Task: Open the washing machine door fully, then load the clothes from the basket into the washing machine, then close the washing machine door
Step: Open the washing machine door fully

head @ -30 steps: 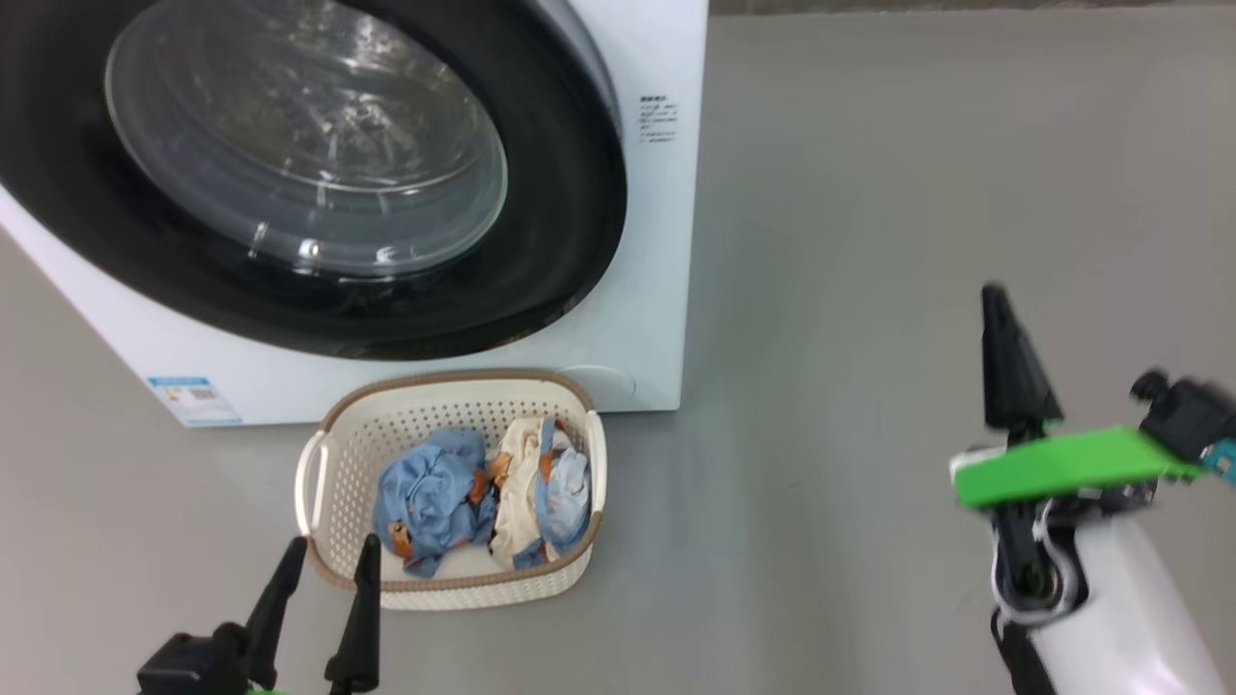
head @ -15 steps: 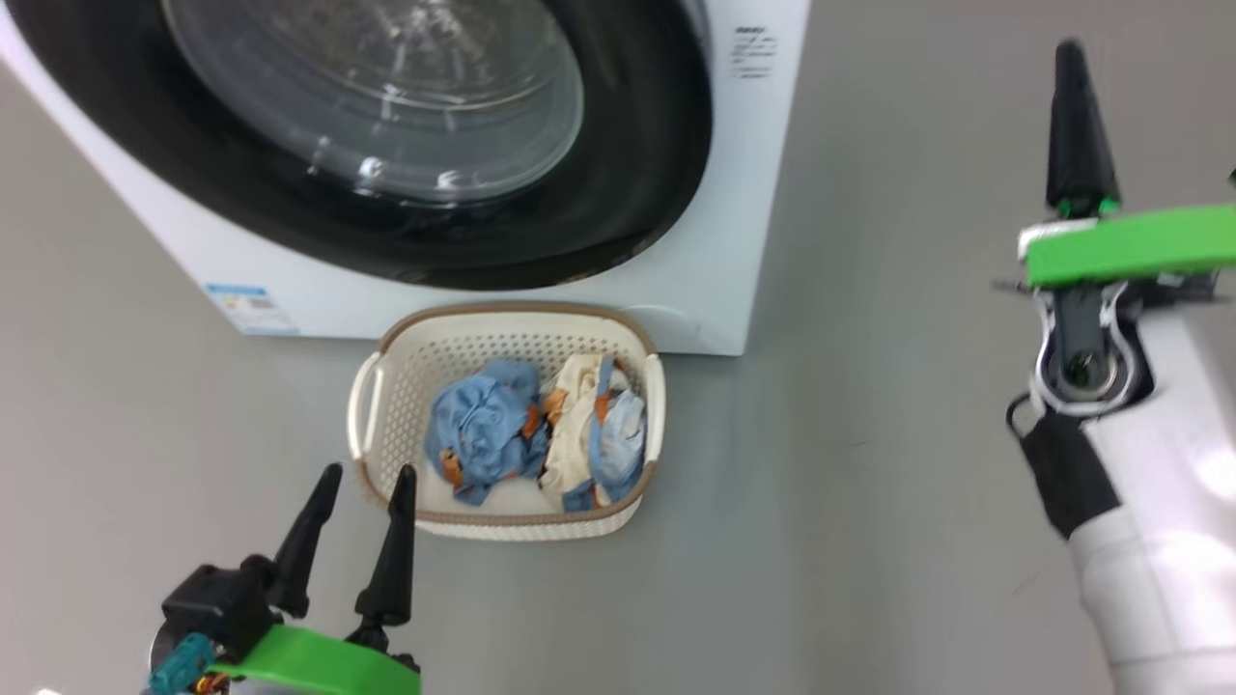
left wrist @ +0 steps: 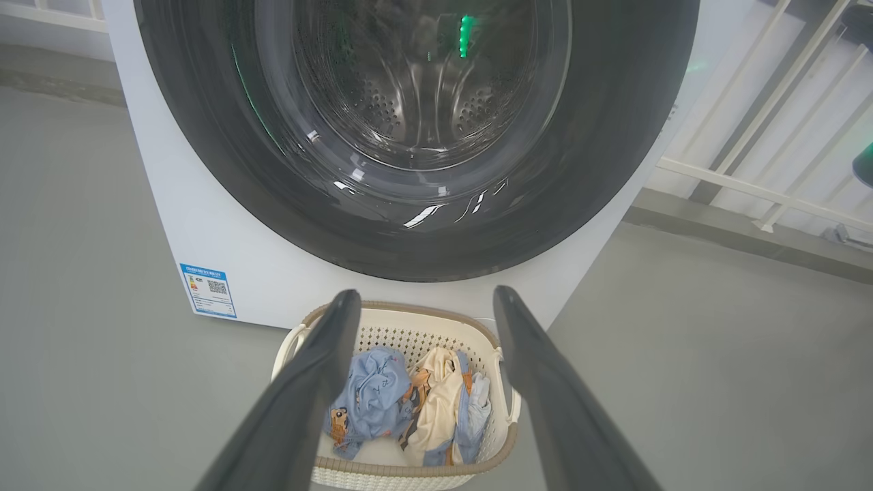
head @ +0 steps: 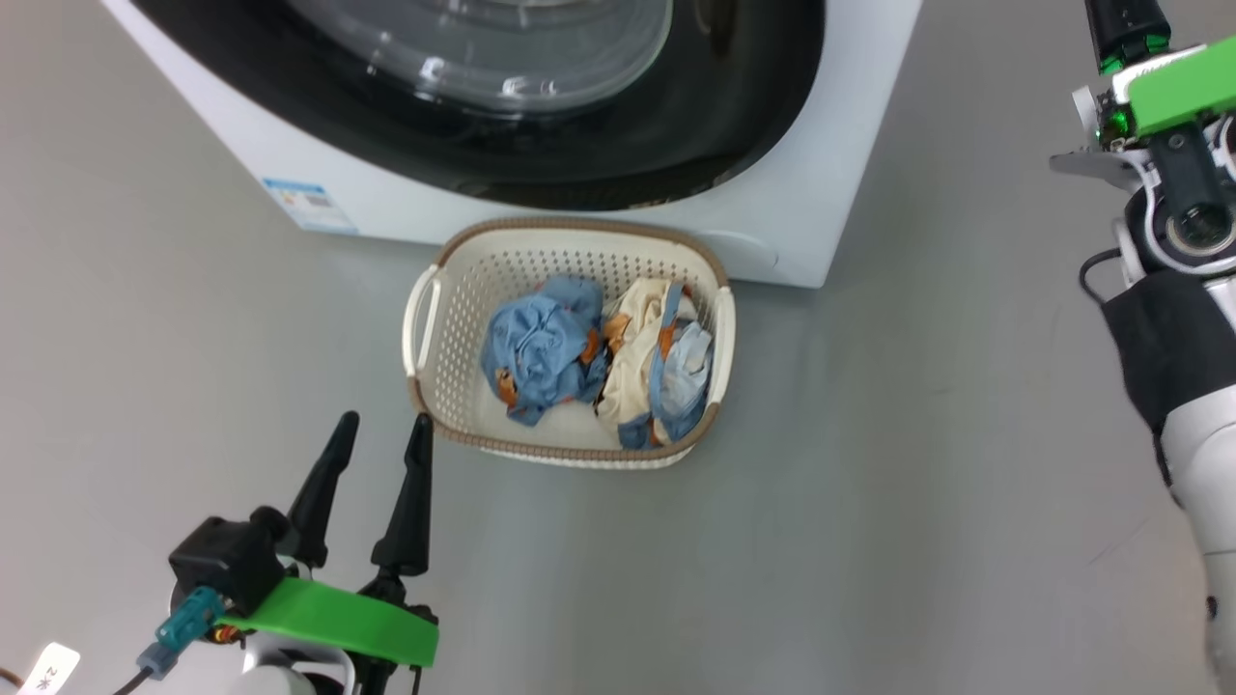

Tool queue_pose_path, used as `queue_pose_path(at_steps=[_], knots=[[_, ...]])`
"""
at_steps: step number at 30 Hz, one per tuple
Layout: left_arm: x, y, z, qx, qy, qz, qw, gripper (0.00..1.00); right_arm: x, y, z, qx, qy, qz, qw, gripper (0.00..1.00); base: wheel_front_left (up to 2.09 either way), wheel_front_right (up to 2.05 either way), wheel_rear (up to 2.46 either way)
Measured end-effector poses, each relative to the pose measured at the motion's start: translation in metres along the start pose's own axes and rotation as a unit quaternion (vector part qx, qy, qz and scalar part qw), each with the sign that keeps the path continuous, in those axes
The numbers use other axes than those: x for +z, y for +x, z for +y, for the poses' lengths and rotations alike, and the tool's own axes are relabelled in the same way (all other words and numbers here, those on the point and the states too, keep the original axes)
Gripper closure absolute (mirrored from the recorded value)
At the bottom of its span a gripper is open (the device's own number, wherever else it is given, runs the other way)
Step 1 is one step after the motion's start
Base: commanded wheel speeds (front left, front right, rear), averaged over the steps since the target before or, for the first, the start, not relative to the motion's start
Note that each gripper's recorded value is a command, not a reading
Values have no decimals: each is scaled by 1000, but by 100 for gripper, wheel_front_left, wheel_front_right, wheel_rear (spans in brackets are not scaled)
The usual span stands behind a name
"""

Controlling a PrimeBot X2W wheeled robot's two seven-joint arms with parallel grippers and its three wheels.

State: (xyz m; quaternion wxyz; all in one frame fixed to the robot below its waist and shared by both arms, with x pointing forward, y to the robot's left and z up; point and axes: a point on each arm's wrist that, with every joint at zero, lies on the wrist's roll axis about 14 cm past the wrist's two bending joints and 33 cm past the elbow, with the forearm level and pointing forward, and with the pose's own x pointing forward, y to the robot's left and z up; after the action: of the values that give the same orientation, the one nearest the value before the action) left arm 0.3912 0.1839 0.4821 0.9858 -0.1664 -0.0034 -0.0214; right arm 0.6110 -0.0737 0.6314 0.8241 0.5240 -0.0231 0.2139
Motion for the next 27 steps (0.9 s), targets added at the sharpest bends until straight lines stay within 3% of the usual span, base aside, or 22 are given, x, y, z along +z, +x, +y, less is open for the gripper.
queue_pose_path(at_steps=[13,27], knots=[[-17,18,7,12,-6,19,1000,0,-62,26,-32,-5,39,198,979,100,0,0,0],[-27,32,7,10,-7,30,999,0,-93,54,-45,2,52,271,961,100,0,0,0]])
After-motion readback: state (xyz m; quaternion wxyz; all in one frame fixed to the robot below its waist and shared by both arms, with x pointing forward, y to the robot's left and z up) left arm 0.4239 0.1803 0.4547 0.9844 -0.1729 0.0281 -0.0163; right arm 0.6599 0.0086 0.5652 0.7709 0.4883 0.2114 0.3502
